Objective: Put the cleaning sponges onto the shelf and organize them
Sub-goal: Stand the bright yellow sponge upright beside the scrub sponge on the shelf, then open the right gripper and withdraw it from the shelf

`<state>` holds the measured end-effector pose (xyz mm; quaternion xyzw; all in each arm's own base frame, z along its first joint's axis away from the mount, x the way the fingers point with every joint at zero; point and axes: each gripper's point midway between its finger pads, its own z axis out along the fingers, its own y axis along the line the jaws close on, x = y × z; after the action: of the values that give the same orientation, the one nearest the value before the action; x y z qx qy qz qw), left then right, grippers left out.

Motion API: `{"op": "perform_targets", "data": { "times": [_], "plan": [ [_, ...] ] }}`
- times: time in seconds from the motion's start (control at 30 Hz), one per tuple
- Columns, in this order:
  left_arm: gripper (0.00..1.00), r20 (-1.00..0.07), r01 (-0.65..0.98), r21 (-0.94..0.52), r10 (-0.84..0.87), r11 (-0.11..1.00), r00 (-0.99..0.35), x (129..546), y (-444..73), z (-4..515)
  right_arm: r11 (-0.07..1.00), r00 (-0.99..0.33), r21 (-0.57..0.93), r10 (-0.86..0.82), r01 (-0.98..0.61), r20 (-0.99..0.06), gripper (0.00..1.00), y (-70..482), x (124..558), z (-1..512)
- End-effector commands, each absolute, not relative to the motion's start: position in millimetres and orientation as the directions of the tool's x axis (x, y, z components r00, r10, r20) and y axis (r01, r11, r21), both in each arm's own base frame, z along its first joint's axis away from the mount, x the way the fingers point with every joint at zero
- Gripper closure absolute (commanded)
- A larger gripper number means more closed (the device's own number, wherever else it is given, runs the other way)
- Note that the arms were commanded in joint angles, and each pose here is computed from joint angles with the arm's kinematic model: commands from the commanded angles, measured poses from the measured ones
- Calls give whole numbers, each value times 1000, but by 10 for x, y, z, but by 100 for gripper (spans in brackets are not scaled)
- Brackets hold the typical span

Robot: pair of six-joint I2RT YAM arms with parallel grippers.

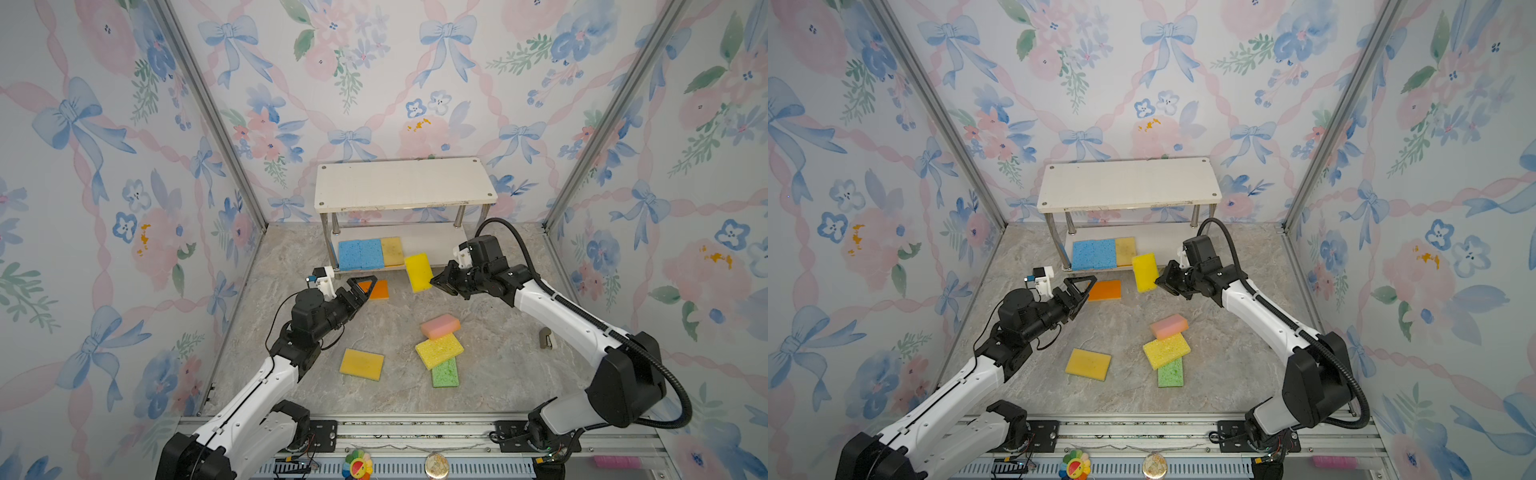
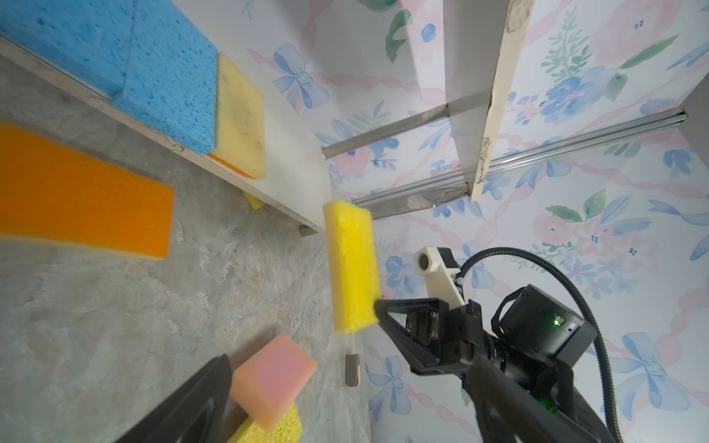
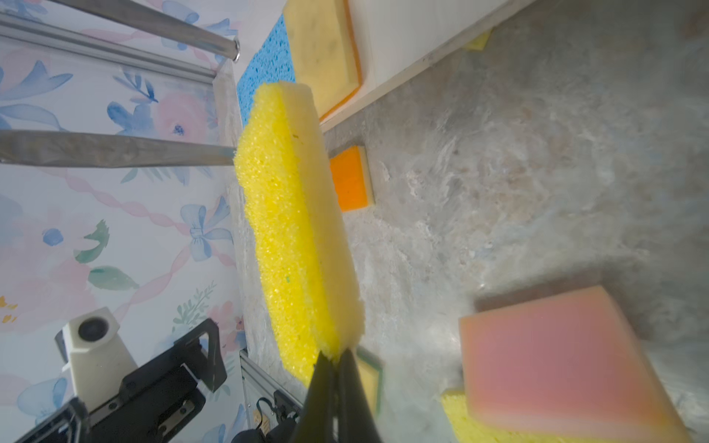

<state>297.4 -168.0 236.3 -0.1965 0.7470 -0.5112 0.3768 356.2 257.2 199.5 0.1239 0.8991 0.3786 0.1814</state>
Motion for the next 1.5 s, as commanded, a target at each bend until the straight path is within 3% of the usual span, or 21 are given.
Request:
{"op": "perform_targets", "data": {
  "times": [0.0, 0.37, 0.9, 1.47],
  "plan": [
    [2, -403, 44, -870, -656, 492, -638, 2877, -1509, 2217, 699, -869, 712, 393, 69, -302, 100, 2602, 3975, 1973],
    [2, -376, 24, -887, -690, 462, -619, 2629, -1235, 2198, 715, -803, 697, 444, 50, -397, 100, 2720, 4731, 1687],
    [2, -363, 7, -882, -668, 472, -650, 2697, -1249, 2151, 738, -782, 674, 441, 37, -440, 100, 2490, 5072, 1464],
    [2, -332, -24, -888, -674, 460, -661, 2660, -1215, 2014, 729, -814, 683, 422, 42, -400, 100, 2614, 5203, 1255]
  ]
}}
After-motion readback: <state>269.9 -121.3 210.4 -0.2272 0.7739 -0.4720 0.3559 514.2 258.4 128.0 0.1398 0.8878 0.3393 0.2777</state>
